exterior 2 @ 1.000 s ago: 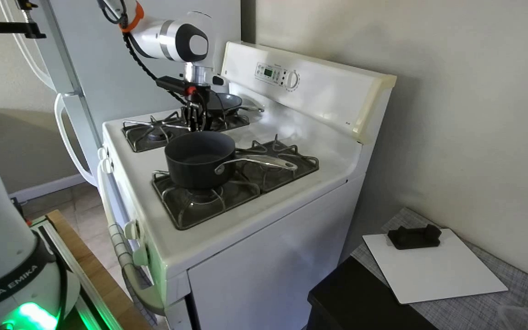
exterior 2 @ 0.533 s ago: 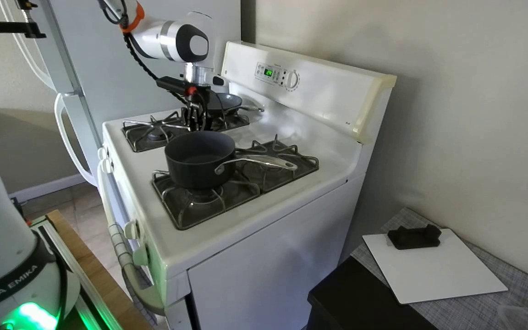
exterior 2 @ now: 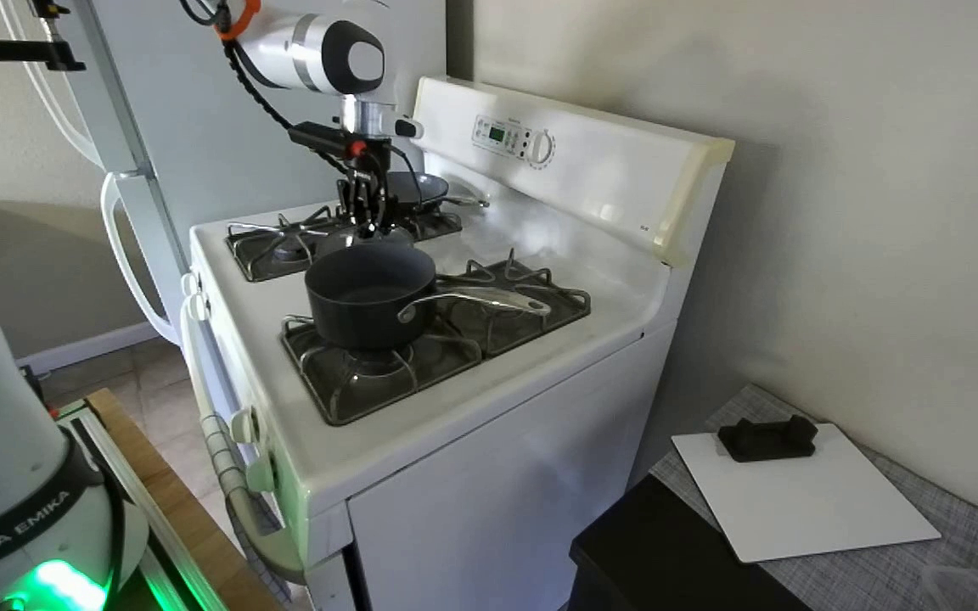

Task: Put the lid on the pot

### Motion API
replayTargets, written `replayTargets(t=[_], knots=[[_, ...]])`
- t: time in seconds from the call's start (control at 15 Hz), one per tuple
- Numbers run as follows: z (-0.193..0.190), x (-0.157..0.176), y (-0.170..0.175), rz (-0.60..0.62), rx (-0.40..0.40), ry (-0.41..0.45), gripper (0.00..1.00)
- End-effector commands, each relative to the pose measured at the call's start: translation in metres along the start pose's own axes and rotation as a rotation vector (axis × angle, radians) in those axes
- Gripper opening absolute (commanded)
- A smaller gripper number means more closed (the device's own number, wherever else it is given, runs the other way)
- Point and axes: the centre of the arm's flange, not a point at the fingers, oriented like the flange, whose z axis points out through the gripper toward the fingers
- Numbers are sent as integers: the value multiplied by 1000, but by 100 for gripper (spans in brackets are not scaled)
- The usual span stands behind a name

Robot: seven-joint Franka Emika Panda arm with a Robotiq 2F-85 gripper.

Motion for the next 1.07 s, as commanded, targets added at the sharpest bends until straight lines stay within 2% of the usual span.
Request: replayTargets(t=[0.0, 0.47, 0.73, 1.0], knots=[[-39, -14, -1, -22, 21, 17, 0], [-106, -49, 8, -51, -10, 35, 0], [-135, -71, 28, -45, -34, 7, 0], [-143, -77, 60, -66, -38, -11, 0]])
